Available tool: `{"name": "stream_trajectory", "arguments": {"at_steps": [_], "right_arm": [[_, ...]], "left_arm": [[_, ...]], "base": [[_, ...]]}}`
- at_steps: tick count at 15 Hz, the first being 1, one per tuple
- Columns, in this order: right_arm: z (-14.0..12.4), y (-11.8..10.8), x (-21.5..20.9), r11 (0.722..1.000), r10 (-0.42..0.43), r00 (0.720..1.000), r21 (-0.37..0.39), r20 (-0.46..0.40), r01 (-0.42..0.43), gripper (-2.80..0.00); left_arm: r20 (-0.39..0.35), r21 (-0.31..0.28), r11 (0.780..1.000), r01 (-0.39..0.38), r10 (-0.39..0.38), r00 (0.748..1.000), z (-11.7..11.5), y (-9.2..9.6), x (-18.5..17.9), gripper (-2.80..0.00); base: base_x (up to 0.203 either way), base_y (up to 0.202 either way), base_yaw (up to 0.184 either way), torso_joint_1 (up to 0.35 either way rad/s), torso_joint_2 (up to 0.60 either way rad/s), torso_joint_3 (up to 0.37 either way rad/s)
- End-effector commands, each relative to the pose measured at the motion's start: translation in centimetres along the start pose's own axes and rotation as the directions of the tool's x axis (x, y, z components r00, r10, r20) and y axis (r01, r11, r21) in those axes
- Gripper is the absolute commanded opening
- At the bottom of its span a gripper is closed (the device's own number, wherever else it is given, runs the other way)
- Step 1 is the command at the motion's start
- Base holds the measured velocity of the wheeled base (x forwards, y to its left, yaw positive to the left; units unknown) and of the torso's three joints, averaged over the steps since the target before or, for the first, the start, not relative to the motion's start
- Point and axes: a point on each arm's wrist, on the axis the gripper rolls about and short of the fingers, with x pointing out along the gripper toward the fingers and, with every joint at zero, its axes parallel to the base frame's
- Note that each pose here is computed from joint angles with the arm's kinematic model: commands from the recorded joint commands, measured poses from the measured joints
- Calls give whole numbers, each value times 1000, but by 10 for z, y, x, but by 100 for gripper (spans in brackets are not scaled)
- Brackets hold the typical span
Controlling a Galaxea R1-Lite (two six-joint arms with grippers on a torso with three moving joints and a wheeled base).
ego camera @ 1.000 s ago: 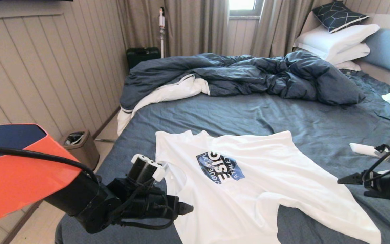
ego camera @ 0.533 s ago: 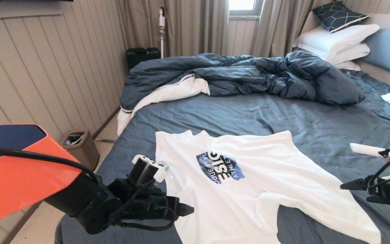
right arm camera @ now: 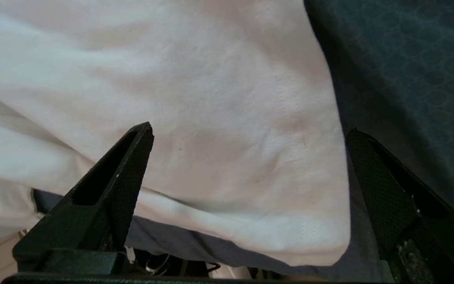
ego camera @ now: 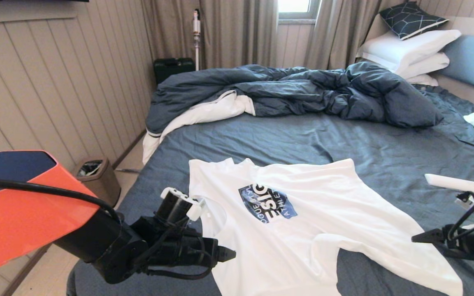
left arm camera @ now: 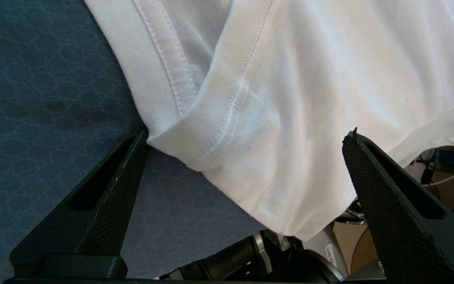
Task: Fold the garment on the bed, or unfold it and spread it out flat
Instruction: Unford the white T-shirt
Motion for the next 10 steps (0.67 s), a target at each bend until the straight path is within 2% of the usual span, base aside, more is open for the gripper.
{"name": "stream_trajectory", "arguments": {"at_steps": [1, 10], "right_arm": [[-3, 0, 1, 1000, 6, 1000, 4, -10, -5, 0], [-1, -1, 3, 1000, -3, 1000, -19, -11, 2, 0]], "left_arm": [[1, -2, 1000, 3, -3, 1000, 0, 0, 1, 0], [-6, -5, 1000, -3, 3, 1000, 0, 1, 5, 0]], "base": [[0, 0, 0, 0, 0, 0], [0, 0, 0, 0, 0, 0]]}}
